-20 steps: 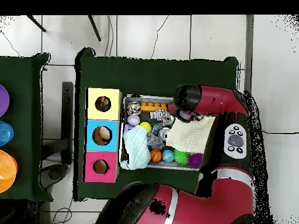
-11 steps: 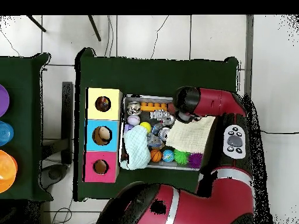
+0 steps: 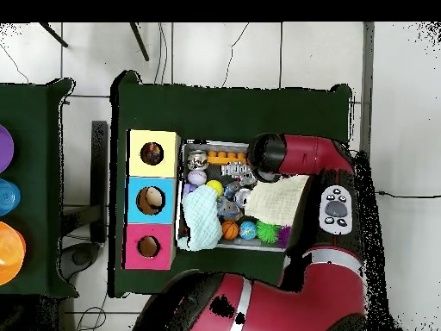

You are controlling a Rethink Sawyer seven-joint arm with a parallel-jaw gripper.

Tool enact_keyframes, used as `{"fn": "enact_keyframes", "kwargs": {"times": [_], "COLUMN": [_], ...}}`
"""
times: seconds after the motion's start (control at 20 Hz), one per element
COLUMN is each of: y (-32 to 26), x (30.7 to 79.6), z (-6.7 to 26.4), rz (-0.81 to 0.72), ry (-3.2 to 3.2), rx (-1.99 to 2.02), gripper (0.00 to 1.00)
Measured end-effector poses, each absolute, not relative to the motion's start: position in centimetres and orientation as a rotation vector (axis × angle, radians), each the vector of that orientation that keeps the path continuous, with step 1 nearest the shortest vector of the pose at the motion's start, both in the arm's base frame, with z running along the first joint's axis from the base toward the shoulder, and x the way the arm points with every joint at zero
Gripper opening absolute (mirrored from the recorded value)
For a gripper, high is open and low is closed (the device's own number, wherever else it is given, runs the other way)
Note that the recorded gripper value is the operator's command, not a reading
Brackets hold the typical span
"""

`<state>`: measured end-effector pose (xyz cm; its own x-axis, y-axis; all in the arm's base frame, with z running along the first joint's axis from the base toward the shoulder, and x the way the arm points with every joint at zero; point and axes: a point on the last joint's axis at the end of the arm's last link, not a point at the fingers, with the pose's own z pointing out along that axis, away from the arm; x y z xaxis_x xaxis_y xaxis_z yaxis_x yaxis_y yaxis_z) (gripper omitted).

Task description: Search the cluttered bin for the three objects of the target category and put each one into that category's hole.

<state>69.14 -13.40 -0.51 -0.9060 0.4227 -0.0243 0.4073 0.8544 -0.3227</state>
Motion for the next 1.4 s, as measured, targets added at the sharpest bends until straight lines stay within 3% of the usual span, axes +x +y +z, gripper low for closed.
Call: {"fn": "enact_keyframes", "kwargs": {"times": [0.45,0.9,0.95,1.4], "y": [-9.8,-6.3,-4.8,5.3], "x": [68.0,67.4,67.5,67.5], "z": [2.7,12.7,15.3,23.2], "rz": [0.505,0.382,0.359,0.265], "ry": [-3.014,-3.038,-3.042,-3.013], "rx": [-0.616,-0.749,-0.758,-0.668], "gripper": [0.00,0.00,0.00,0.00]}}
